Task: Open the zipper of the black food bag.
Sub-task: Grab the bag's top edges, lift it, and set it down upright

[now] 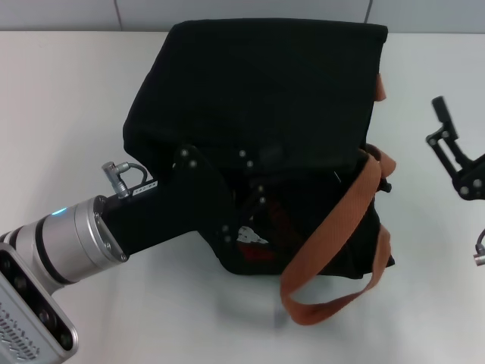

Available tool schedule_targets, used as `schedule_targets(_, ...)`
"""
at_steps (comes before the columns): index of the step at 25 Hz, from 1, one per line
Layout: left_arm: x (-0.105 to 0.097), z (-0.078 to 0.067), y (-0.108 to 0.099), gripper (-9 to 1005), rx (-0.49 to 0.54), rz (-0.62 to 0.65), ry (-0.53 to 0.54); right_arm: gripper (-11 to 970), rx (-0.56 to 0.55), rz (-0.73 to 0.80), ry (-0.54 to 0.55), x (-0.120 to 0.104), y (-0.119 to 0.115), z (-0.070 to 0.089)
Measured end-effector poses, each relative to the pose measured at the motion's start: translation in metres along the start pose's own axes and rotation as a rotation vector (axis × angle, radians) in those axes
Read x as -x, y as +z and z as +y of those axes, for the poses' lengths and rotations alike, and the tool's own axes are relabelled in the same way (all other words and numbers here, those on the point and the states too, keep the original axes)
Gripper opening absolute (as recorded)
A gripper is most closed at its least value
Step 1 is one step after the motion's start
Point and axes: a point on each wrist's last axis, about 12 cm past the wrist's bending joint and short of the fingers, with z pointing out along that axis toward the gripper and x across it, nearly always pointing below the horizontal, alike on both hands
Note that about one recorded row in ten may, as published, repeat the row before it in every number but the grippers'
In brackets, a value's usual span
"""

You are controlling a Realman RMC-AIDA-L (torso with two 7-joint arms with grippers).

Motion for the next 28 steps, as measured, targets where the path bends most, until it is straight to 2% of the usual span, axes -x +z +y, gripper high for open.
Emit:
schedule_targets(5, 0.000, 0.000, 0.000, 92, -0.001, 0.001, 0.001, 828, 0.051, 0.013, 0.041, -0.012, 0.018, 0.003)
schedule_targets(8, 0.000, 0.000, 0.000, 93, 0.000, 0.003, 0.002, 828, 0.147, 0.076, 0.047, -0.024, 0.030, 0.015)
schedule_targets(11, 0.000, 0.000, 0.000, 93, 0.001, 0.003, 0.003, 828, 0.179, 0.115, 0.047, -0.029, 0.031, 0.019)
schedule_targets(15, 0.000, 0.000, 0.000, 93, 0.002, 0.002, 0.003, 828, 0.204, 0.174, 0.050, -0.031, 0.019, 0.022)
schedule_targets(18, -0.001, 0.001, 0.002, 92, 0.000, -0.002, 0.006, 828, 0.153, 0.183, 0.049, -0.023, -0.003, 0.016)
schedule_targets(24, -0.001, 0.002, 0.003, 92, -0.002, -0.004, 0.006, 827, 0.116, 0.164, 0.059, -0.015, -0.014, 0.011)
schedule_targets(28, -0.001, 0.002, 0.003, 93, -0.002, -0.004, 0.006, 827, 0.151, 0.135, 0.151, -0.010, -0.012, 0.017)
